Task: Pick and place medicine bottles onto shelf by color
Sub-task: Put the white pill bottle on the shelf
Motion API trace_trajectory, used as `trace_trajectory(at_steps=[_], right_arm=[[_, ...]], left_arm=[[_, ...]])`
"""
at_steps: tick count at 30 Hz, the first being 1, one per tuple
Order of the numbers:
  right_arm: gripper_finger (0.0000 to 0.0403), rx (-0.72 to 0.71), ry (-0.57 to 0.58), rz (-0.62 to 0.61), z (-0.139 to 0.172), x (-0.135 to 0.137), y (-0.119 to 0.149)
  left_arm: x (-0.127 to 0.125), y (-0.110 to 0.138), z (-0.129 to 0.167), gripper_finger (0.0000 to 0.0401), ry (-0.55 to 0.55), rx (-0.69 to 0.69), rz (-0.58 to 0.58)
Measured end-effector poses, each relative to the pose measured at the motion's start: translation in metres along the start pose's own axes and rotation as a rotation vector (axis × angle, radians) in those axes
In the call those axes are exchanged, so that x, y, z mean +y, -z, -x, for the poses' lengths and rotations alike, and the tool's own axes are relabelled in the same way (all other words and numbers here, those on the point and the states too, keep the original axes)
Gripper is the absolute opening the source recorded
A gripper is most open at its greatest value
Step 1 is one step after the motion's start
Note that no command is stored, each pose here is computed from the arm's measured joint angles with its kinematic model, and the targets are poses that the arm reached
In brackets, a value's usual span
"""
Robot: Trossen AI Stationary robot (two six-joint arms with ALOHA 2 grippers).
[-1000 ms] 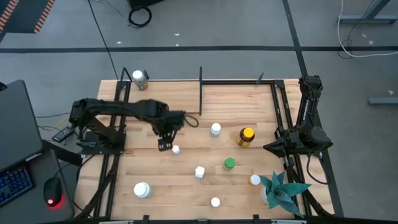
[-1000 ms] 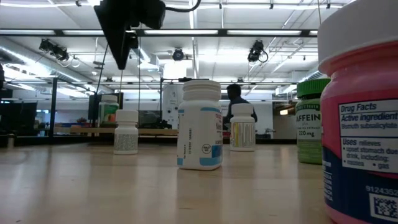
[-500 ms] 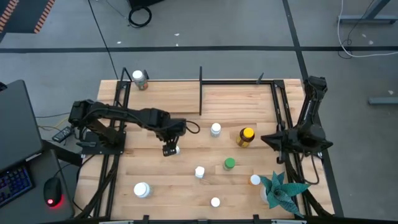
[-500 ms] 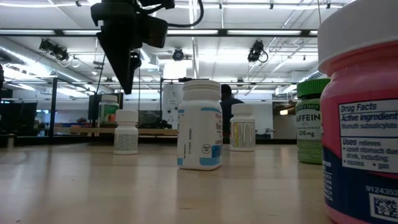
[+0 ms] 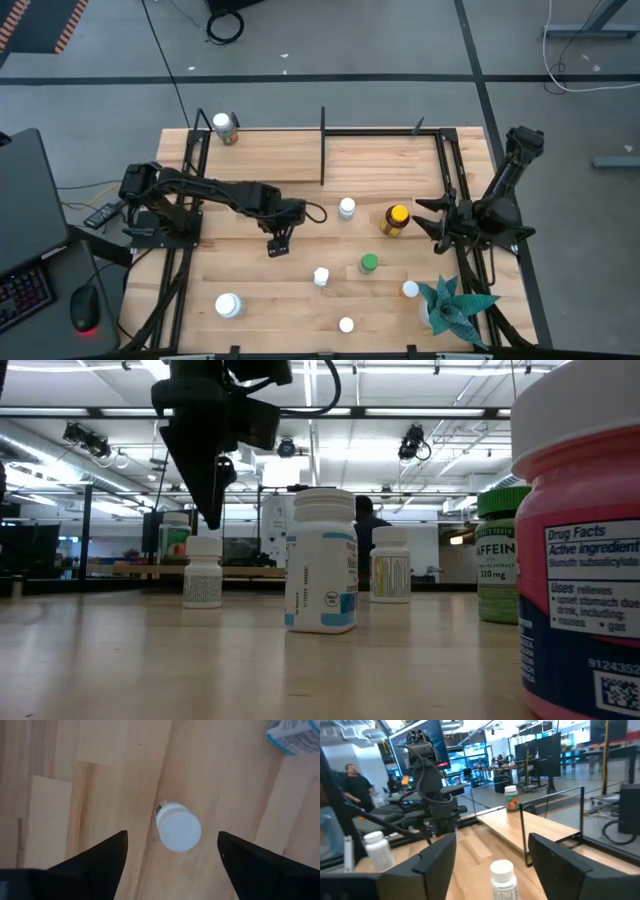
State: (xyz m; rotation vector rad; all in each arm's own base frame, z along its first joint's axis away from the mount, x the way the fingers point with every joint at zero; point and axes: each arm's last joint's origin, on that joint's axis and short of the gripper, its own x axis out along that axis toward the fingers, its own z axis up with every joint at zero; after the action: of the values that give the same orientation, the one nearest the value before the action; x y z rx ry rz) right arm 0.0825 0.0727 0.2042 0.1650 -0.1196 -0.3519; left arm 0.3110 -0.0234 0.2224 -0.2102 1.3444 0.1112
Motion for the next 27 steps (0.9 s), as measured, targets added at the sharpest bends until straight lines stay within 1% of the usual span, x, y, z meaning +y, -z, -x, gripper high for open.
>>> trace_trajectory(at_steps=[5,11,14,18,27], right_arm=[[0.0281,-0.001,-0.001,0.043,-0.004,0.003,0.004],[0.0282,-0.034,0.025,0.01,-0.008,0.001,-0.002],[0.0282,-0.049,0.019,0.029,-0.009,0.001,-0.004],[0.0282,-0.047,0.029,0.047,-0.01,0.0,-0.003],[0.0282,-0.045,0.031,0.05,-0.01,0.0,-0.003]], left_arm=[[-0.004,-0.002,-0.005,0.0316,0.007,-0.013,0.019],[-0.004,-0.003,-0.005,0.0316,0.01,-0.023,0.043],[-0.004,-0.004,-0.013,0.0316,0.011,-0.027,0.052],[-0.003,-0.002,-0.029,0.0316,0.0,0.006,0.059],[-0.003,-0.001,-0.039,0.0312,-0.015,0.049,0.075]])
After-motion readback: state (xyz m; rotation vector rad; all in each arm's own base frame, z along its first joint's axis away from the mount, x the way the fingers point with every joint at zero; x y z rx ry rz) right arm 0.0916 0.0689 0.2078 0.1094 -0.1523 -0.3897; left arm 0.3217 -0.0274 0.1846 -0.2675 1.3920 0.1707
